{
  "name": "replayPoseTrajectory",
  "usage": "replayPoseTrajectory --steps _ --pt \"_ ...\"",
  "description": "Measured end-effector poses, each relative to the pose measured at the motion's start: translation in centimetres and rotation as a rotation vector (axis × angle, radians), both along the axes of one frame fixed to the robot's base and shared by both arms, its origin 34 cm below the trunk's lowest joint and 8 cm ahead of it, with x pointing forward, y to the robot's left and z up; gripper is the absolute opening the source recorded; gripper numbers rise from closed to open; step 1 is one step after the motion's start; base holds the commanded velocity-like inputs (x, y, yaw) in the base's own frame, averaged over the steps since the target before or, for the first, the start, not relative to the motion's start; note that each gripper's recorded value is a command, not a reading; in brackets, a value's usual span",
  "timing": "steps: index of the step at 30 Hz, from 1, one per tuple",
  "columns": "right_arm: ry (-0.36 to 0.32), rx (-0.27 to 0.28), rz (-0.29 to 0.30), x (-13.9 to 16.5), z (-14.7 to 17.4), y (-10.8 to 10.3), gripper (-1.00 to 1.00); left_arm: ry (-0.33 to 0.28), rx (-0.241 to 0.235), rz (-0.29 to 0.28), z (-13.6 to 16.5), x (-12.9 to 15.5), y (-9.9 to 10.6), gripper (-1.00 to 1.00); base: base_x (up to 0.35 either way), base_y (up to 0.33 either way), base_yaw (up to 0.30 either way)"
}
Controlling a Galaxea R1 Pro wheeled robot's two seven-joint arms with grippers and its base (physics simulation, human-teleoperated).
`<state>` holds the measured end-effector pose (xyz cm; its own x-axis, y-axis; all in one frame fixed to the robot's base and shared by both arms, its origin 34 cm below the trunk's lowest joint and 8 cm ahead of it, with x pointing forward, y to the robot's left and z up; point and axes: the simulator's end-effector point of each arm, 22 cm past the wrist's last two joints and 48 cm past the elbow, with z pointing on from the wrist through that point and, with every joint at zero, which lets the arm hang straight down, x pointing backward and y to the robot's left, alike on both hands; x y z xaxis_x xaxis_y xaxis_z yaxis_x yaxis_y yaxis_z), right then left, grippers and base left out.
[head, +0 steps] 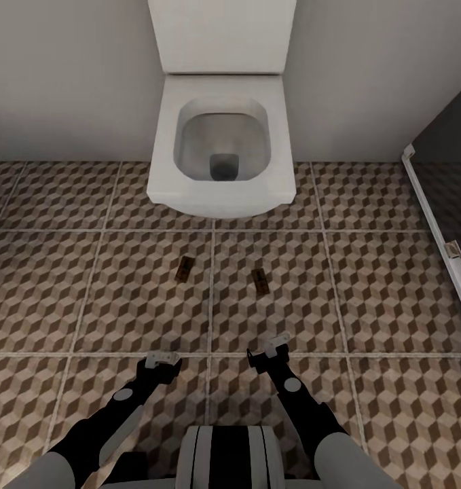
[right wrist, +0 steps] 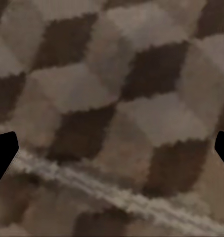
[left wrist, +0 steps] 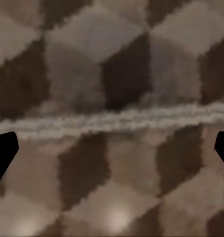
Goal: Take the four mousetraps from the cabinet in the bathroom and place them on the bathroom floor. Make sure all four end up on the same floor surface, and ensure that at least two of them are either under or directly next to the same bathroom sink.
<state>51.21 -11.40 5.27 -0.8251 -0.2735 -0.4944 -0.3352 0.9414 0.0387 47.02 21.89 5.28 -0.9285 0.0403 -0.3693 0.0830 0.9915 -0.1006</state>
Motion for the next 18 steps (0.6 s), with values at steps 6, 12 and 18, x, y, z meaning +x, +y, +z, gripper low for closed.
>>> replayPoseTrajectory --steps 6,12,18 --pt "-0.024 0.000 0.000 1.1 1.1 0.0 1.00 -0.023 0.001 0.000 1.0 1.0 0.0 1.00 0.000 0.000 0.000" --pt "-0.049 0.000 0.000 2.1 2.3 0.0 1.00 -0.048 0.001 0.001 2.0 2.1 0.1 1.00 0.000 0.000 0.000" --pt "-0.074 0.000 0.000 3.2 3.5 0.0 1.00 -0.072 0.001 0.000 3.1 3.1 0.1 1.00 0.000 0.000 0.000"
